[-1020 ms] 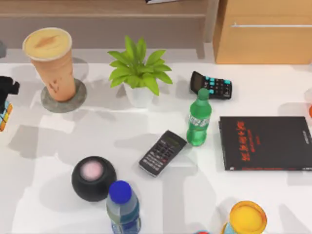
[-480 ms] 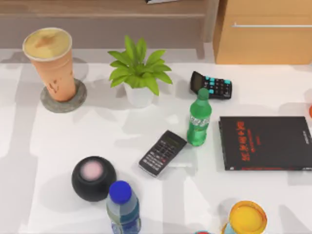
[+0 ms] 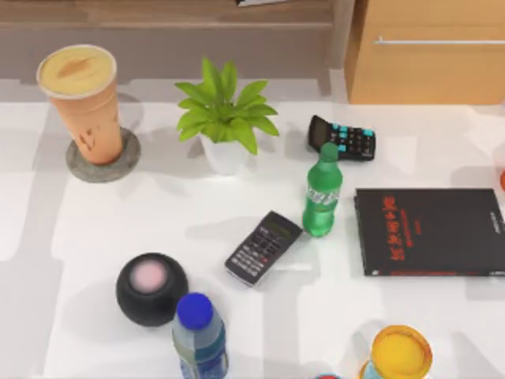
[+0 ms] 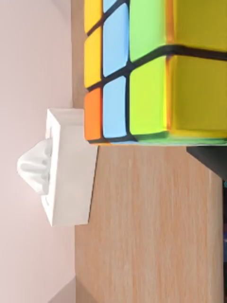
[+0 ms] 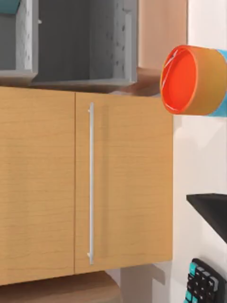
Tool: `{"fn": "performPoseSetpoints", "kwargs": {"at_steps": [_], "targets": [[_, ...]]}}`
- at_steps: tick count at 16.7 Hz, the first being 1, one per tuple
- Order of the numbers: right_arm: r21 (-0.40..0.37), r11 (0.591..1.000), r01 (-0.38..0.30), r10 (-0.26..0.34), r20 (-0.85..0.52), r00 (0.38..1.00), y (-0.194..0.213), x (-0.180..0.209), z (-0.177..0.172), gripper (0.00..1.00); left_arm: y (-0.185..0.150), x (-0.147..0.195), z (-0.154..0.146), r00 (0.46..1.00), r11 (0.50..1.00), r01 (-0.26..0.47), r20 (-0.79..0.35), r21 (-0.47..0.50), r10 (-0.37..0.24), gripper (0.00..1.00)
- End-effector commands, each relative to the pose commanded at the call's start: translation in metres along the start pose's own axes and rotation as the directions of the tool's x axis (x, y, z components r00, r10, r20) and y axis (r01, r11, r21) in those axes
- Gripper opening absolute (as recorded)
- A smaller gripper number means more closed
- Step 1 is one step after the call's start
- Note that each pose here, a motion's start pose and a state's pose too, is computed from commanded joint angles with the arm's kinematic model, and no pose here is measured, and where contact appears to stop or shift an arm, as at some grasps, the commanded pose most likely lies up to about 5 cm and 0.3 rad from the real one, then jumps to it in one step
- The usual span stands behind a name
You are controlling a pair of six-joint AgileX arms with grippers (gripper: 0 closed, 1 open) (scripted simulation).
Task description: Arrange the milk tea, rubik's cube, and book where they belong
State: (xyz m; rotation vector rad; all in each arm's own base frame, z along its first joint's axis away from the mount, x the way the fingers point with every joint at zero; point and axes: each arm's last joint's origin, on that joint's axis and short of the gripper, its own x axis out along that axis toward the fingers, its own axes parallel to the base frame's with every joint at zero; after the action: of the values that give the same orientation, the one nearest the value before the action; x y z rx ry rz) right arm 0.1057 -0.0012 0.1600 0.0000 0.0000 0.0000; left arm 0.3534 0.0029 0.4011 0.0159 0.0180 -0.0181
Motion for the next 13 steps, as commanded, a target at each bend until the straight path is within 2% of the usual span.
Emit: {"fn": "performPoseSetpoints", "kwargs": {"at_steps": [8,13], "targets": [[0.0,1.0,0.0,0.0,0.0,1.0,0.0,0.0,0.0,1.0,-0.001,0.004,-0.004,1.0,1.0,-0.002,0.026,-0.017,0.003,0.0],[0.0,1.0,0.0,0.0,0.0,1.0,0.0,0.0,0.0,1.0,-0.023,0.013,0.026,0.993,0.999,0.024,0.115,-0.042,-0.019,0.0]]}}
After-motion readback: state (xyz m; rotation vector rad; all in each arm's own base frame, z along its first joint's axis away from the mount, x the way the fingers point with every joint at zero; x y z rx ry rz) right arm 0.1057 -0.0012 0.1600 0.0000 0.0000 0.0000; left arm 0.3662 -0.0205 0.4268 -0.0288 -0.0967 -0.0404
